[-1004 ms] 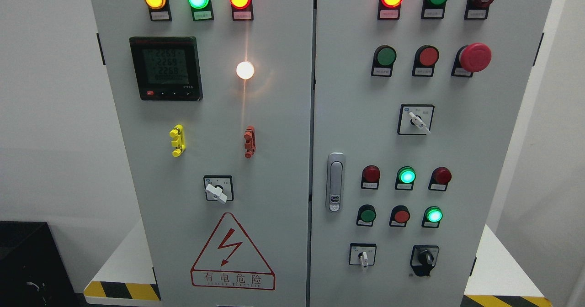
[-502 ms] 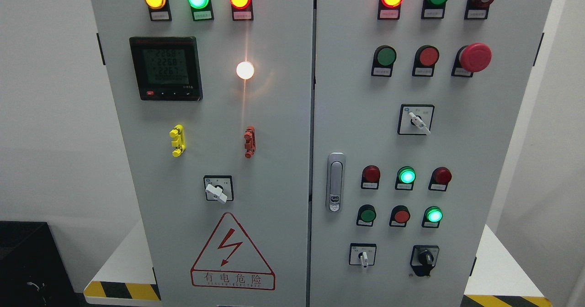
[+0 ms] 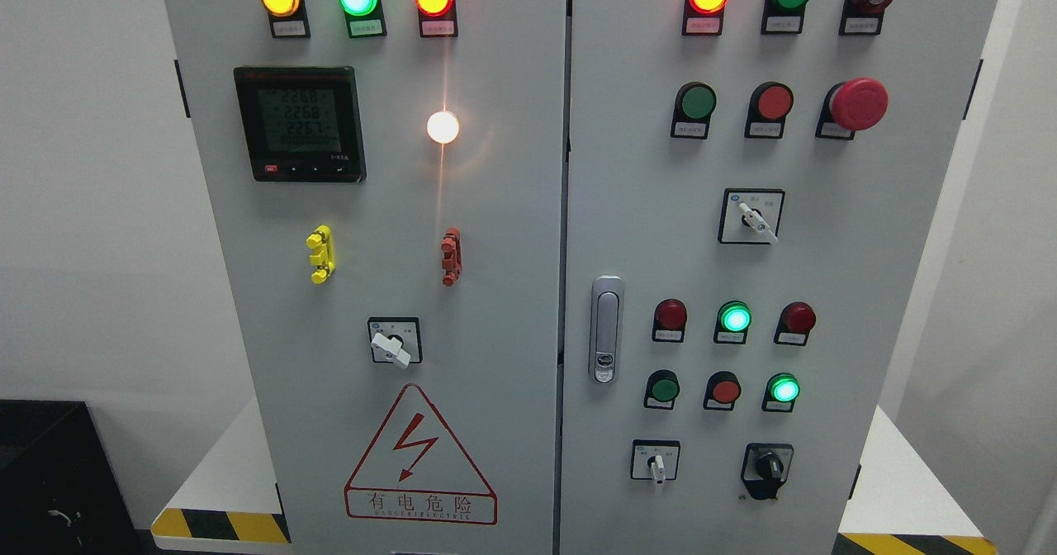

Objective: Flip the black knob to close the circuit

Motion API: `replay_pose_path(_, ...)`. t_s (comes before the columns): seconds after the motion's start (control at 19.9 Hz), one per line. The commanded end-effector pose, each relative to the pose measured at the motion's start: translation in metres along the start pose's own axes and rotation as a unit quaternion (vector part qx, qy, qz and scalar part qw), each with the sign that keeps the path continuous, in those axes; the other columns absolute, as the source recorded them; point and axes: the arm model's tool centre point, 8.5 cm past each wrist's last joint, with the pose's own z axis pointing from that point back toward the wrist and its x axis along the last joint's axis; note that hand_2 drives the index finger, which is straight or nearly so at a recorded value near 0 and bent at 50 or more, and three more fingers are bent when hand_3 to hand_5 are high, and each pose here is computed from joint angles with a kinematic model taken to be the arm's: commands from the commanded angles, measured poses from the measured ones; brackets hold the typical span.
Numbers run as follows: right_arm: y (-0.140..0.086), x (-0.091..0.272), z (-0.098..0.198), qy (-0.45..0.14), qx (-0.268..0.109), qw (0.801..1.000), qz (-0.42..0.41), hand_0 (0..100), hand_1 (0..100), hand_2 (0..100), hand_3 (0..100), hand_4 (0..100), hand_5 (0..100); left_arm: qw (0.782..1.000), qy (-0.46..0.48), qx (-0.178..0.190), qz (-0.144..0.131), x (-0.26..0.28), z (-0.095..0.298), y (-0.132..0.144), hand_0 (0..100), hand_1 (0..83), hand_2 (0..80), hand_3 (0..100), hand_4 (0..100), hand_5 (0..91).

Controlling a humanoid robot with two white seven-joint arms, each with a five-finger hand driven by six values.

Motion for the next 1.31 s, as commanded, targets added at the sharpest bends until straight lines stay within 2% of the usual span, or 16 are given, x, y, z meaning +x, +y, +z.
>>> replay_pose_path(0.0, -0.071, 0.033, -0.008, -0.046, -0.099, 0.994, 0.017, 0, 0, 89, 100, 94, 99, 1.0, -0.003, -0.002, 0.001, -0.004, 0.0, -0.002, 12, 55.6, 0.0, 0, 0, 0.0)
replay_pose_path(0.75, -0.137, 0.051, -0.026, -0.031, -0.158, 0.987, 0.013, 0, 0, 91, 100, 96, 100, 1.0, -0.003, -0.002, 0.001, -0.004, 0.0, -0.002, 12, 55.6, 0.0, 0, 0, 0.0)
replay_pose_path(0.95, -0.148, 0.054, -0.034, -0.03, -0.174, 0.984, 0.034, 0, 0, 91, 100, 97, 100, 1.0, -0.003, -0.002, 0.002, -0.004, 0.0, -0.002, 12, 55.6, 0.0, 0, 0, 0.0)
replay_pose_path(1.26, -0.16, 0.061, -0.047, -0.024, -0.177, 0.983, 0.032, 0, 0, 91, 100, 97, 100, 1.0, -0.003, -0.002, 0.001, -0.004, 0.0, -0.002, 12, 55.6, 0.0, 0, 0, 0.0)
